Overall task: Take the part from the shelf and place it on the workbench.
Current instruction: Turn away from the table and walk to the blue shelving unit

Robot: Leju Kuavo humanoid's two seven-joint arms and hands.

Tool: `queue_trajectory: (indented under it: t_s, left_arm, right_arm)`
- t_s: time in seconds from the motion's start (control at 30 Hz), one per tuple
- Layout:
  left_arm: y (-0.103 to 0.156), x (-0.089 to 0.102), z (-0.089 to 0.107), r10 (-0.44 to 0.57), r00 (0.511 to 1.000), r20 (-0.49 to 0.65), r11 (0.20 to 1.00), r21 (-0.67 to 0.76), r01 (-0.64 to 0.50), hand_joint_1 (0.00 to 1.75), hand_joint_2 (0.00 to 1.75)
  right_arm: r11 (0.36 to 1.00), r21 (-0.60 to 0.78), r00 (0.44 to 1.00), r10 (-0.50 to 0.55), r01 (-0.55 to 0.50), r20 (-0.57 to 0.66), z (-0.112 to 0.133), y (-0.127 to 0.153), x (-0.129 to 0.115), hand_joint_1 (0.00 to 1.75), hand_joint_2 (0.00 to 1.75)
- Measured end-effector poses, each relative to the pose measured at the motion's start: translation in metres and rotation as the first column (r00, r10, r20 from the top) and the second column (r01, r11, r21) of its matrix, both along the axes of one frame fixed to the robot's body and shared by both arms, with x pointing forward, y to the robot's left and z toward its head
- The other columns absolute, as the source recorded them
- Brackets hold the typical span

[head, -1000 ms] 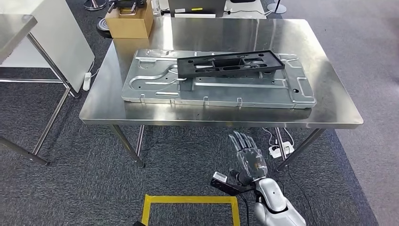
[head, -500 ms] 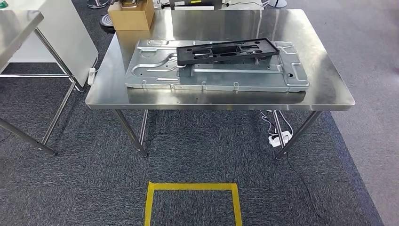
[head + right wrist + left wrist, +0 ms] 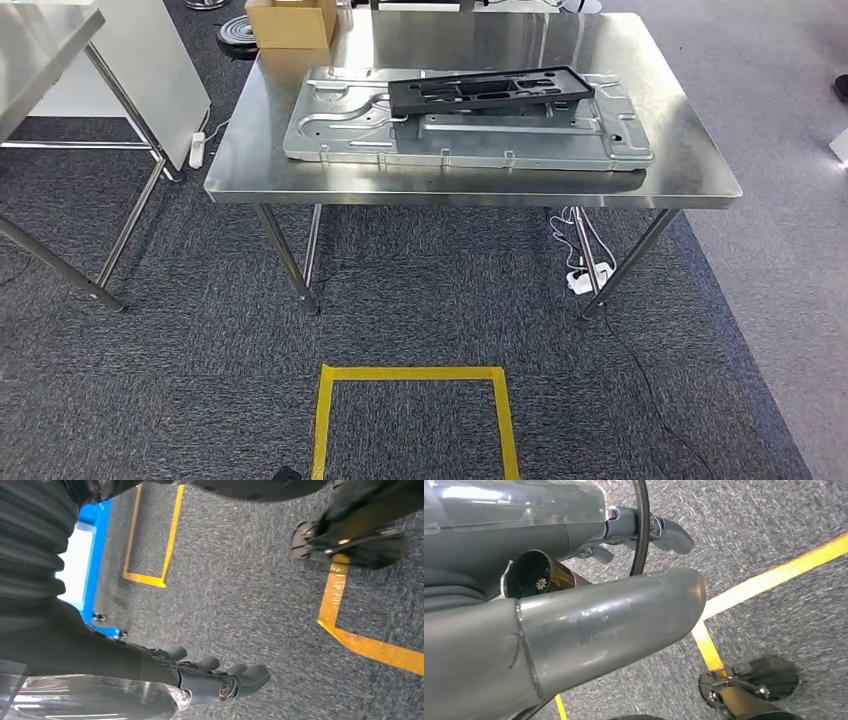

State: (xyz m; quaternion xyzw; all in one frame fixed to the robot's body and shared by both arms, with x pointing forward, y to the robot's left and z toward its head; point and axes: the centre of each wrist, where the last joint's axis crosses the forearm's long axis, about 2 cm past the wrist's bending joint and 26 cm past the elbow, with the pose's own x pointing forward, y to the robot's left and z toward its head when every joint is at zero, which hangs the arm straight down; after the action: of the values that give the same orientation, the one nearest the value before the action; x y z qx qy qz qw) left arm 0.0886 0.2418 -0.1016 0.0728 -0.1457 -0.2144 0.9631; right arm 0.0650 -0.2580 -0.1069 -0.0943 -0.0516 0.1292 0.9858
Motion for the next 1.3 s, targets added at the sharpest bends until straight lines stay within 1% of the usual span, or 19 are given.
queue_trajectory:
  t_s: [0.1, 0.33, 0.47, 0.6, 0.7, 0.77, 1.03, 1.3]
  left_arm:
    - [0.000, 0.003, 0.001, -0.006, 1.000, -0.006, 1.000, 0.002, 0.006, 0.00, 0.00]
    - [0.000, -0.005, -0.001, -0.002, 1.000, -0.029, 1.000, 0.004, 0.002, 0.00, 0.00]
    - [0.000, -0.003, -0.001, 0.002, 1.000, -0.023, 1.000, 0.003, -0.002, 0.00, 0.00]
    - [0.000, 0.004, 0.001, 0.000, 1.000, -0.007, 1.000, -0.005, 0.000, 0.00, 0.00]
    - [-0.001, 0.004, 0.001, -0.001, 1.000, -0.016, 1.000, -0.008, 0.001, 0.00, 0.00]
    - [-0.003, 0.005, 0.001, -0.004, 1.000, -0.019, 1.000, -0.010, 0.004, 0.00, 0.00]
    - [-0.009, 0.004, 0.002, -0.017, 1.000, -0.025, 1.000, -0.020, 0.016, 0.00, 0.00]
    - [-0.010, 0.004, 0.002, -0.024, 0.999, -0.027, 1.000, -0.018, 0.024, 0.00, 0.00]
  right_arm:
    - [1.000, 0.007, 1.000, 0.001, -0.001, -0.009, 0.001, 0.003, 0.003, 0.00, 1.75]
    - [0.999, 0.032, 0.998, -0.025, 0.027, -0.053, 0.001, 0.011, 0.001, 0.00, 1.75]
    - [0.999, 0.038, 0.998, -0.025, 0.027, -0.053, 0.001, 0.015, 0.001, 0.00, 1.75]
    - [0.999, 0.038, 0.999, 0.008, -0.006, -0.052, 0.002, 0.019, 0.001, 0.00, 1.75]
    - [0.998, 0.029, 0.997, 0.063, -0.062, -0.054, 0.002, 0.020, 0.001, 0.00, 1.75]
    - [0.997, 0.027, 0.996, 0.077, -0.075, -0.054, 0.001, 0.020, 0.000, 0.00, 1.75]
    - [0.997, 0.030, 0.996, 0.076, -0.074, -0.055, 0.002, 0.021, -0.001, 0.00, 1.75]
    - [0.997, 0.031, 0.996, 0.067, -0.066, -0.055, 0.002, 0.026, -0.002, 0.00, 1.75]
